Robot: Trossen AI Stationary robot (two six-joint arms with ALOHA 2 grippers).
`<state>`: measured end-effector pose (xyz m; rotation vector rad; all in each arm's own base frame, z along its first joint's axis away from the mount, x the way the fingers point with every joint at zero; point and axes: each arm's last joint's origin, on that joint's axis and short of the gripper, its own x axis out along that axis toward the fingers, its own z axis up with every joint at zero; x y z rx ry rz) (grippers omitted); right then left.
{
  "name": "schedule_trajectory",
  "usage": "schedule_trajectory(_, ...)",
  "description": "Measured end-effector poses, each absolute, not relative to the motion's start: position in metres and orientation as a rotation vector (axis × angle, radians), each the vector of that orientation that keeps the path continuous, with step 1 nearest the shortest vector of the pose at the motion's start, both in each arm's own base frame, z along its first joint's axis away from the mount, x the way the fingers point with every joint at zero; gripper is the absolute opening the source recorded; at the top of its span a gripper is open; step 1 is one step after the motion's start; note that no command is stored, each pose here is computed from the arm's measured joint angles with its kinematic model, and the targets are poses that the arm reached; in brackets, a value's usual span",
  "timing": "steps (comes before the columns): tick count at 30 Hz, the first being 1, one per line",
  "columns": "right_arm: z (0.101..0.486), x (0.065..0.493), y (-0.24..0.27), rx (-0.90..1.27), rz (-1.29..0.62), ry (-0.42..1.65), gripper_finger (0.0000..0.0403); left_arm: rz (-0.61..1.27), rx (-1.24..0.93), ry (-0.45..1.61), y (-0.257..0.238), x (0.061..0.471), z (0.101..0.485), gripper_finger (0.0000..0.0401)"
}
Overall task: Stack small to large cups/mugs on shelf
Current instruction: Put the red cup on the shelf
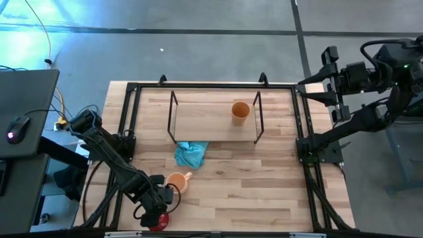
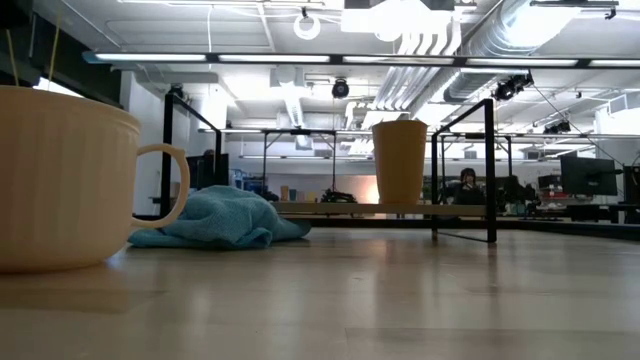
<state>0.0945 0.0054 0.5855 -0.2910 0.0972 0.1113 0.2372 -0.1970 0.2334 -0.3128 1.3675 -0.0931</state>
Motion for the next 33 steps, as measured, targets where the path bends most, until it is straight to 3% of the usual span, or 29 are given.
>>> schedule_trajectory(21, 0.5842, 0.0943, 0.0054, -0.292, 0.113, 0.111, 0.0130, -0.109, -0.303, 1.375, -0.1993, 0.2396, 0.2291, 0.0161)
schedule_trajectory(25, 0.5842, 0.0943, 0.0054, -0.292, 0.114, 0.111, 0.0130, -0.117, -0.294, 1.379, -0.1991, 0.2393, 0.2290, 0.0124)
schedule_trajectory(33, 0.5837, 0.0943, 0.0054, -0.288, 0.114, 0.115, 0.0130, -0.115, -0.281, 1.383, -0.1985, 0.2387, 0.2287, 0.0009)
